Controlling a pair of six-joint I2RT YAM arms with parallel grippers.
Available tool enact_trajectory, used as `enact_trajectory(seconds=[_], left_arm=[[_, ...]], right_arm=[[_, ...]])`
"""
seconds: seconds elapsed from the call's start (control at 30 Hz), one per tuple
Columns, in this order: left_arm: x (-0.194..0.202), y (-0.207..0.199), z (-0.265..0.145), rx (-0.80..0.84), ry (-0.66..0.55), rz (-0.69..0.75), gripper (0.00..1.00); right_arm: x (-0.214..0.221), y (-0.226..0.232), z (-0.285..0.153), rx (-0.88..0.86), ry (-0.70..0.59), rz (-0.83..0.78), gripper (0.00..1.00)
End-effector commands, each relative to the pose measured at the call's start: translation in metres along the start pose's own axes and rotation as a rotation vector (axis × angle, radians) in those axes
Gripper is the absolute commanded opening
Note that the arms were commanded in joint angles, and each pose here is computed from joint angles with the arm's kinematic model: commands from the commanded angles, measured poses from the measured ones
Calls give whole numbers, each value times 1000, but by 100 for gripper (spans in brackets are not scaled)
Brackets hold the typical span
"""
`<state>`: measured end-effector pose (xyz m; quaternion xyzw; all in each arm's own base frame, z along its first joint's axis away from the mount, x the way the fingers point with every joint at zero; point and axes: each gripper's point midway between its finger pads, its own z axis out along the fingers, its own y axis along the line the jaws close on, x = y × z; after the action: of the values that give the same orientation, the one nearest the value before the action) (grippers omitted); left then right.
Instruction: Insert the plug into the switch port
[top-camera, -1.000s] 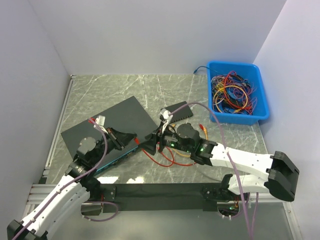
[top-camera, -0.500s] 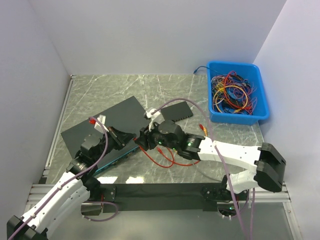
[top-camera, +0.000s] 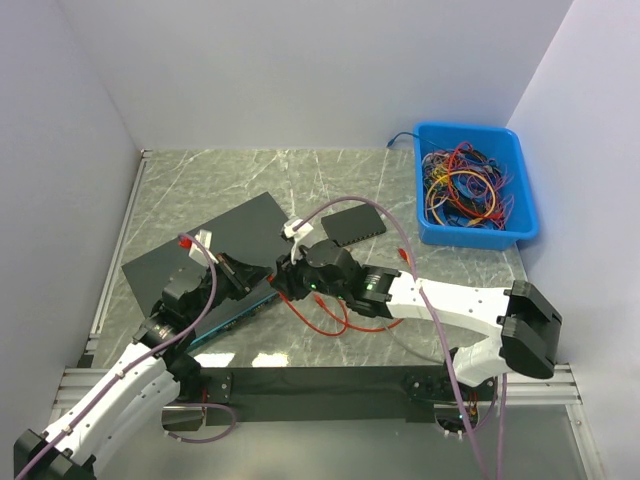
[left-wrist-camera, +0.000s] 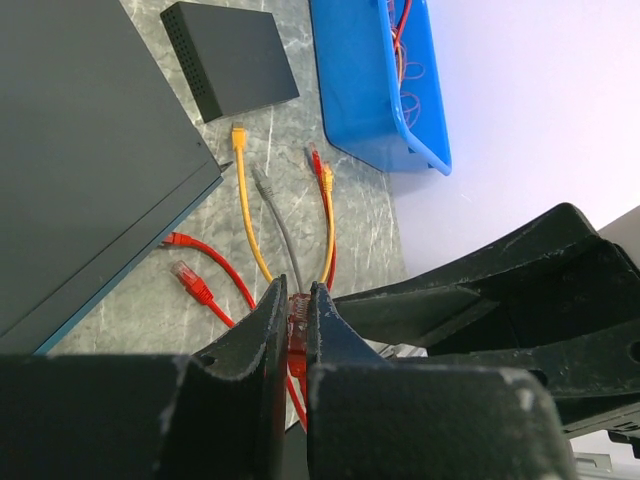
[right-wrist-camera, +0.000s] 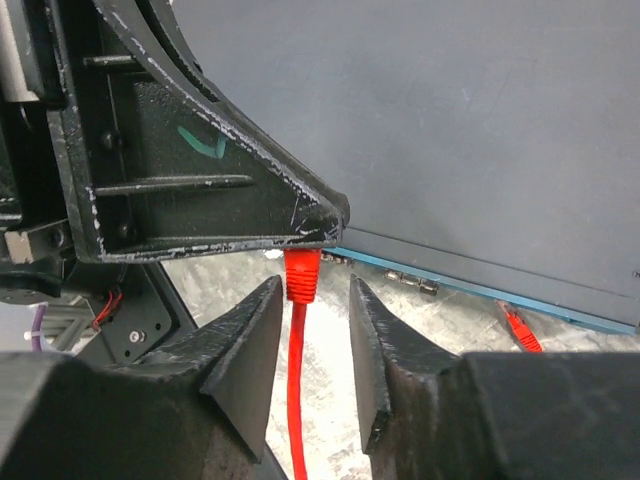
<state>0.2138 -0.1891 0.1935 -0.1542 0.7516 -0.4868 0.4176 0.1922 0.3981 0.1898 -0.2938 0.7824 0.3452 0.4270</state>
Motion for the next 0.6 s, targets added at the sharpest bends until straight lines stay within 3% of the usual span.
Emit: enact_trajectory(seconds=[0.0, 0.4, 0.57], left_arm=[[-9, -7, 1, 20, -39, 4, 1], [-9, -5, 1, 11, -43, 5, 1], [-10, -4, 0, 3, -47, 4, 1]], right_arm=[[-21, 10, 4, -8, -46, -10, 39], [-22, 5, 9, 29, -51, -8, 29], [-26, 4, 3, 35, -71, 0, 38]])
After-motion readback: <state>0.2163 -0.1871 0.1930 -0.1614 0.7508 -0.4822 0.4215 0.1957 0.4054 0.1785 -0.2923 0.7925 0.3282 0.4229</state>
